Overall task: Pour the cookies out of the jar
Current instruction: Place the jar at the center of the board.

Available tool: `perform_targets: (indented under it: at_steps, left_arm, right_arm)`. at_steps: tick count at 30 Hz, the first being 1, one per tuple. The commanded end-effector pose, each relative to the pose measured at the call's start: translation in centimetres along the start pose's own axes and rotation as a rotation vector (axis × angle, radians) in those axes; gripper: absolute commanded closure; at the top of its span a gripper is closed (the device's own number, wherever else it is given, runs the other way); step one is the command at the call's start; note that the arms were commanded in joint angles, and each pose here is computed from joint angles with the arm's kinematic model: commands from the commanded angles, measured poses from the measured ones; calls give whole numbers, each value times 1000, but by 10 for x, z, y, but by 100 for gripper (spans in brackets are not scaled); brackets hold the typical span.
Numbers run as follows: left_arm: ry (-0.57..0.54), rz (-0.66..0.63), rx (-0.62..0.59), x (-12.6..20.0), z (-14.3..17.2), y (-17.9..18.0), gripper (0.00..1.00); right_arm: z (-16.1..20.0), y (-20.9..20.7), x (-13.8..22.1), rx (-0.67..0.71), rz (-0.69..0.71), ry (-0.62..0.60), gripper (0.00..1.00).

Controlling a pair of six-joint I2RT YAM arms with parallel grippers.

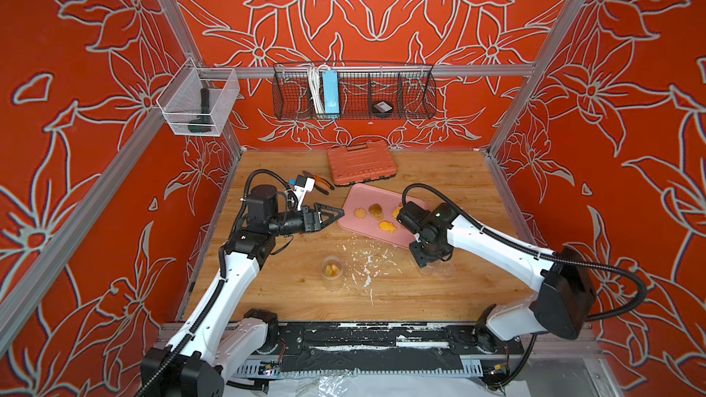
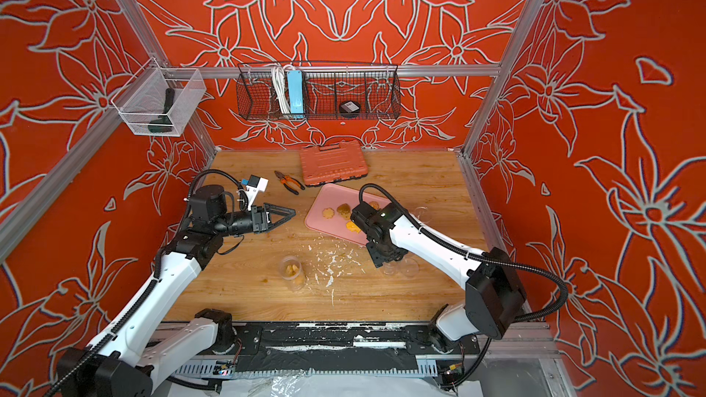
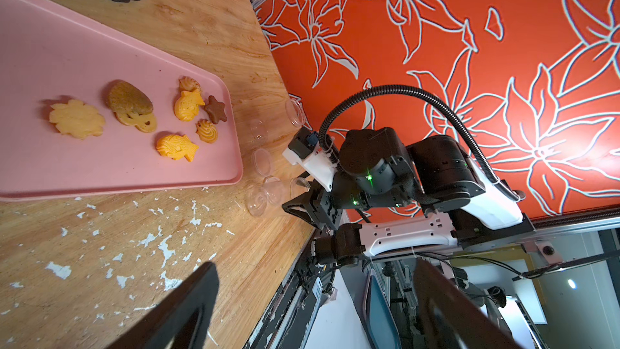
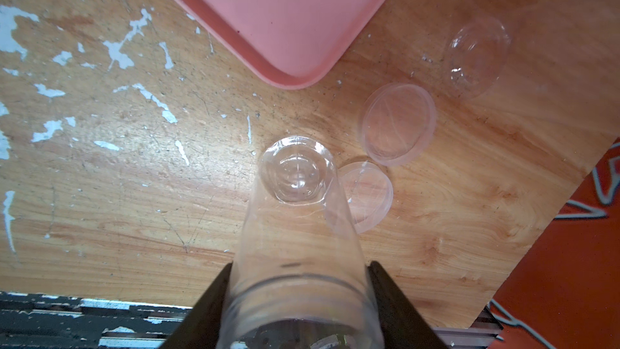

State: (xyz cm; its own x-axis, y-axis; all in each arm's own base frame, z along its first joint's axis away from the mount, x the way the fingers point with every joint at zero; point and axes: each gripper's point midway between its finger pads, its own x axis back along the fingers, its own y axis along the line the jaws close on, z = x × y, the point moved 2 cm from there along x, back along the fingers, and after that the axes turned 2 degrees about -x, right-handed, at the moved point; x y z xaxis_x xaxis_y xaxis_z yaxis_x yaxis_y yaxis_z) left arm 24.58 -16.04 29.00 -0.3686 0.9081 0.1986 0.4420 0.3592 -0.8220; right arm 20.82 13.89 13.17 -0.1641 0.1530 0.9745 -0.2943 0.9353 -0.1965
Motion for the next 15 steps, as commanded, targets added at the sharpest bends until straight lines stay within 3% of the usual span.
perform_targets:
  at_steps: [1, 15]
  left_arm:
    - [-17, 13, -55, 4, -6, -10, 8]
    - [-17, 6, -58, 3, -5, -8, 9]
  right_arm:
    - [2, -7, -3, 4, 15, 9, 50]
    - [-5, -15, -9, -5, 25, 16, 45]
